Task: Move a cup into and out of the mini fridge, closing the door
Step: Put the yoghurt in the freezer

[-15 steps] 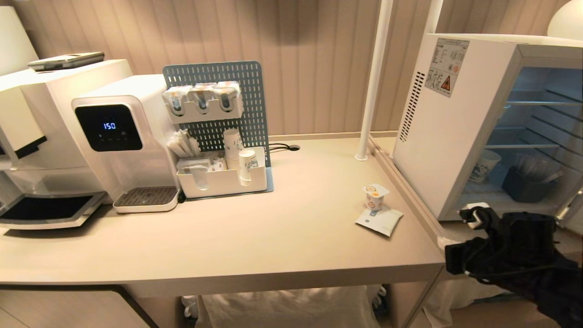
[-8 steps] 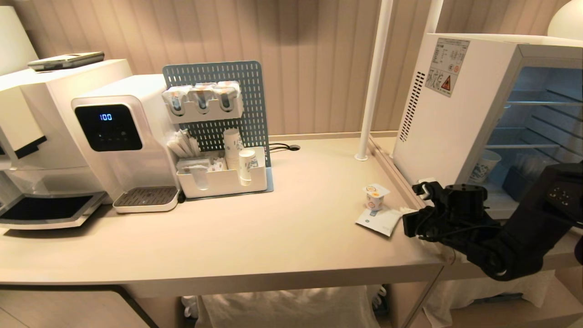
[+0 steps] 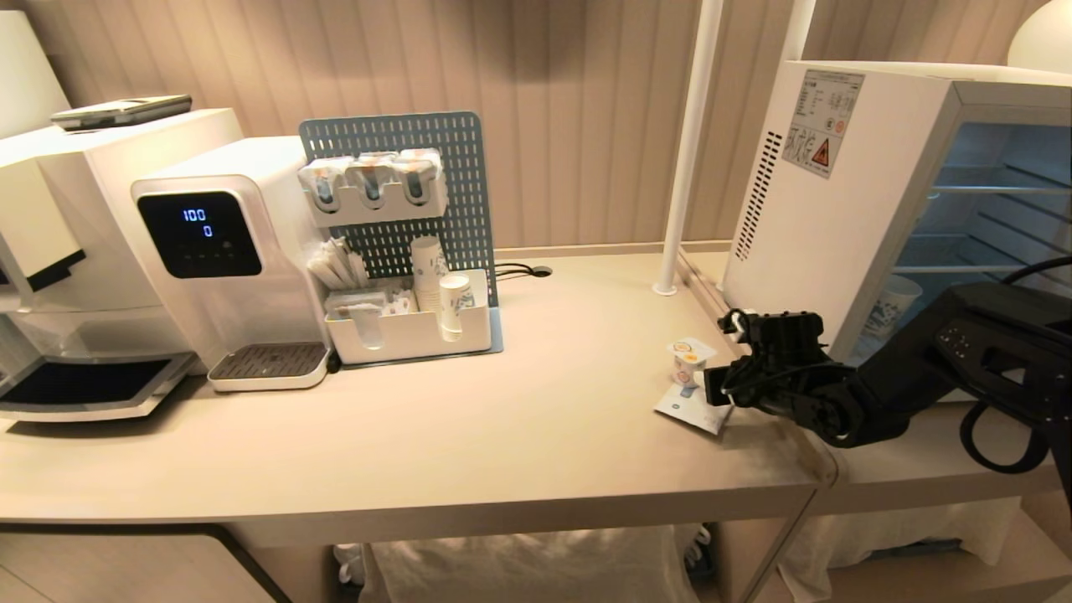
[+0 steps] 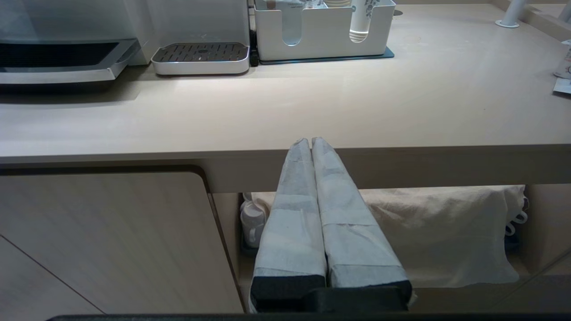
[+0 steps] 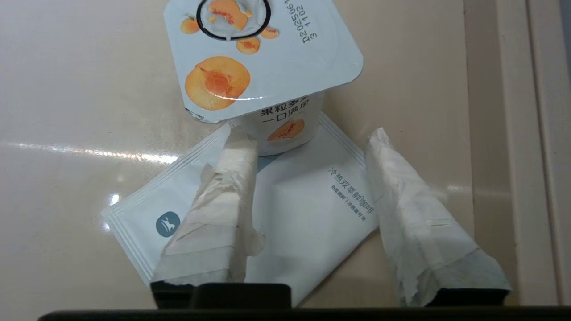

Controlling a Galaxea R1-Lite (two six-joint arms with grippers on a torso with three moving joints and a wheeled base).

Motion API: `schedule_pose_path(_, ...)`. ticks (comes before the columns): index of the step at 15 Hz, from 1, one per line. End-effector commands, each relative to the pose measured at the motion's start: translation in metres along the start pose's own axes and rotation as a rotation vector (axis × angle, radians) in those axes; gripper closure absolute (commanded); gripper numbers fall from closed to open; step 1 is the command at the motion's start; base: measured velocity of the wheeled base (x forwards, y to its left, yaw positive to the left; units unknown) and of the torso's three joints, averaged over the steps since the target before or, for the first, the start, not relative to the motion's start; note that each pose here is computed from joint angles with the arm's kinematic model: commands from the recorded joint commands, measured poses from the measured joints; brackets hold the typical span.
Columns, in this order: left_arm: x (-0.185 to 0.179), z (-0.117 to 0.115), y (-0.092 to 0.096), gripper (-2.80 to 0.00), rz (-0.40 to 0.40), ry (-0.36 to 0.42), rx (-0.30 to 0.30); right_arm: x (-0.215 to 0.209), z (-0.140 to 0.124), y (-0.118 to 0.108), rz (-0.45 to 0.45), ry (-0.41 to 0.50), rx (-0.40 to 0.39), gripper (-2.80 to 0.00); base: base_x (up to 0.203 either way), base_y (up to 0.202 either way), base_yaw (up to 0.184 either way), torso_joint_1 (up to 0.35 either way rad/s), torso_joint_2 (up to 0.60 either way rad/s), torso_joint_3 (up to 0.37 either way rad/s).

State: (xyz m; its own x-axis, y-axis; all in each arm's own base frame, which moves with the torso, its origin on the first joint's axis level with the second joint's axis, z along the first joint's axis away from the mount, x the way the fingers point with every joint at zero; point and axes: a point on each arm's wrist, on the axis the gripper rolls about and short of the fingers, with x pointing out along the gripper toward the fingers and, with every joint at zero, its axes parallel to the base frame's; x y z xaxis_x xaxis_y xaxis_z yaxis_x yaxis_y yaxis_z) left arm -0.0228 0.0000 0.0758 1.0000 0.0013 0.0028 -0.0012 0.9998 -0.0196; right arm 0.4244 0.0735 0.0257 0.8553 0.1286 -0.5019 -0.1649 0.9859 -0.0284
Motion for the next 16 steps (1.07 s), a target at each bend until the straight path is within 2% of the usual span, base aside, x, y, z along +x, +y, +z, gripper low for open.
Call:
schedule_pose_path(1,0.000,0.000,0.000,0.00,0.002,0.000,0.000,0.008,-0.004,0.001,0.001,0.006,0.001,-2.80,0.000,0.000,0.000,0.000,0.00,0.000)
schedule_pose_path(9,0.000,0.000,0.000,0.00,0.002,0.001,-0.003,0.043,0.002,0.001,-0.001,-0.033,0.005,-2.80,0.000,0.000,0.000,0.000,0.00,0.000)
schedule_pose_path(16,0.000,0.000,0.000,0.00,0.002,0.001,-0.003,0.062,0.019,0.001,-0.013,-0.078,0.006,-2.80,0.000,0.000,0.000,0.000,0.00,0.000)
